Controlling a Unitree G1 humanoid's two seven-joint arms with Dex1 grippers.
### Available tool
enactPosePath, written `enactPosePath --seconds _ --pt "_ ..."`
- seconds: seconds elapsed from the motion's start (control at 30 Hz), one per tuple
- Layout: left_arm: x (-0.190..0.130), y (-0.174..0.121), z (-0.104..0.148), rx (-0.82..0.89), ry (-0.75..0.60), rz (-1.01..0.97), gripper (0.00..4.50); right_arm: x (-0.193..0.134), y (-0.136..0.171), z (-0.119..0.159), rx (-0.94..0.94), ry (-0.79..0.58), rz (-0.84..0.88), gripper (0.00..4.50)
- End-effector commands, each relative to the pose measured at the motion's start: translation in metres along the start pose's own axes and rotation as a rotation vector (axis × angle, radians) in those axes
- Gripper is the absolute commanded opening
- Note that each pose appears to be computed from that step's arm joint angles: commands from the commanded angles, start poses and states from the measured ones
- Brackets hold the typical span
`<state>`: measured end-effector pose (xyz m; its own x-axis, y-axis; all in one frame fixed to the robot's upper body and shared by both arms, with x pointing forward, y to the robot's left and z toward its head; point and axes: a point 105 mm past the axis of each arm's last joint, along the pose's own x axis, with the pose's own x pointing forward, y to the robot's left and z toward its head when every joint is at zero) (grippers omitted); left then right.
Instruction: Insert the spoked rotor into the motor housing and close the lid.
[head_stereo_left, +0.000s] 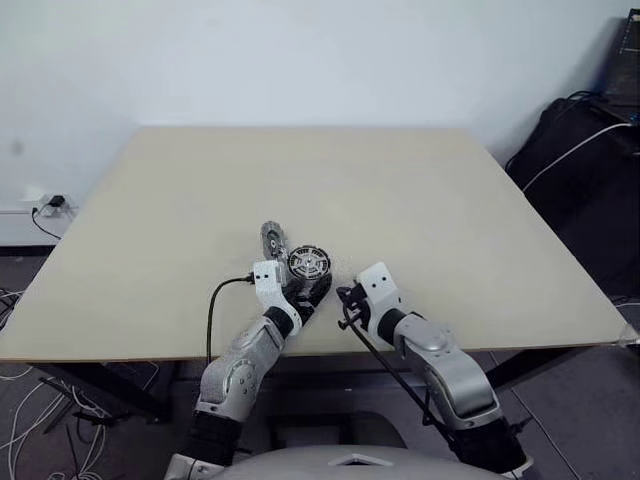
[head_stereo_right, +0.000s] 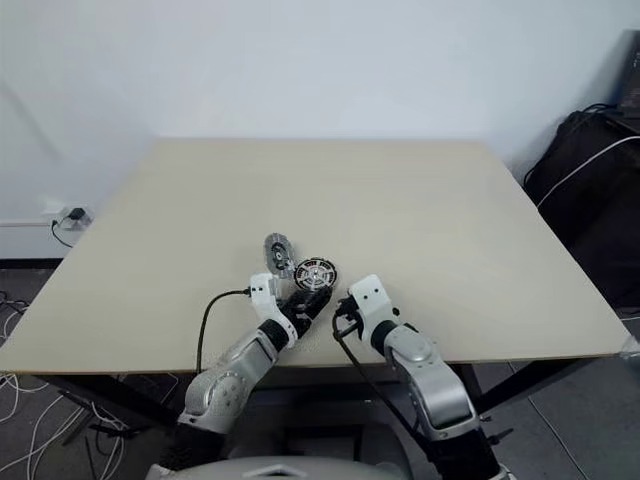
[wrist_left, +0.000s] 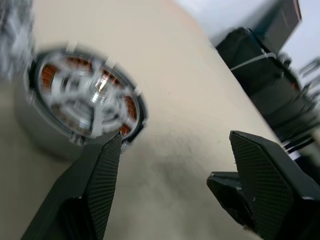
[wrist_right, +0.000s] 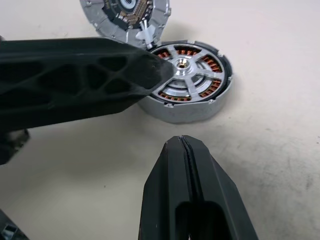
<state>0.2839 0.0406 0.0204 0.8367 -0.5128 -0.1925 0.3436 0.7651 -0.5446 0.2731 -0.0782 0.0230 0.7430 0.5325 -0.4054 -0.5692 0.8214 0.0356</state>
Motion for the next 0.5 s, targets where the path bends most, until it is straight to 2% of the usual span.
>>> enactPosePath --seconds 0.03,0.17,0.2,0.23,0.37,0.5 --pt "-0.006 -0.001 0.016 0.239 -0.100 0.017 3.63 0.004 -0.006 0.018 -0.017 -0.066 -0.028 0.00" --pt "-0.013 0.005 0.018 0.481 -0.182 0.066 3.63 0.012 -0.012 0.025 -0.018 -0.081 -0.066 0.00" --pt "-0.015 0.006 0.016 0.523 -0.190 0.069 3.24 0.016 -0.015 0.027 -0.018 -0.085 -0.080 0.00" --pt "-0.017 0.007 0.013 0.539 -0.191 0.070 3.09 0.019 -0.017 0.029 -0.017 -0.087 -0.093 0.00" --pt "-0.023 0.013 0.002 0.550 -0.170 0.055 1.68 0.038 -0.025 0.032 -0.042 -0.046 -0.135 0.00" --pt "-0.031 0.013 -0.005 0.532 -0.142 0.006 0.35 0.053 -0.023 0.039 -0.067 -0.037 -0.099 0.00"
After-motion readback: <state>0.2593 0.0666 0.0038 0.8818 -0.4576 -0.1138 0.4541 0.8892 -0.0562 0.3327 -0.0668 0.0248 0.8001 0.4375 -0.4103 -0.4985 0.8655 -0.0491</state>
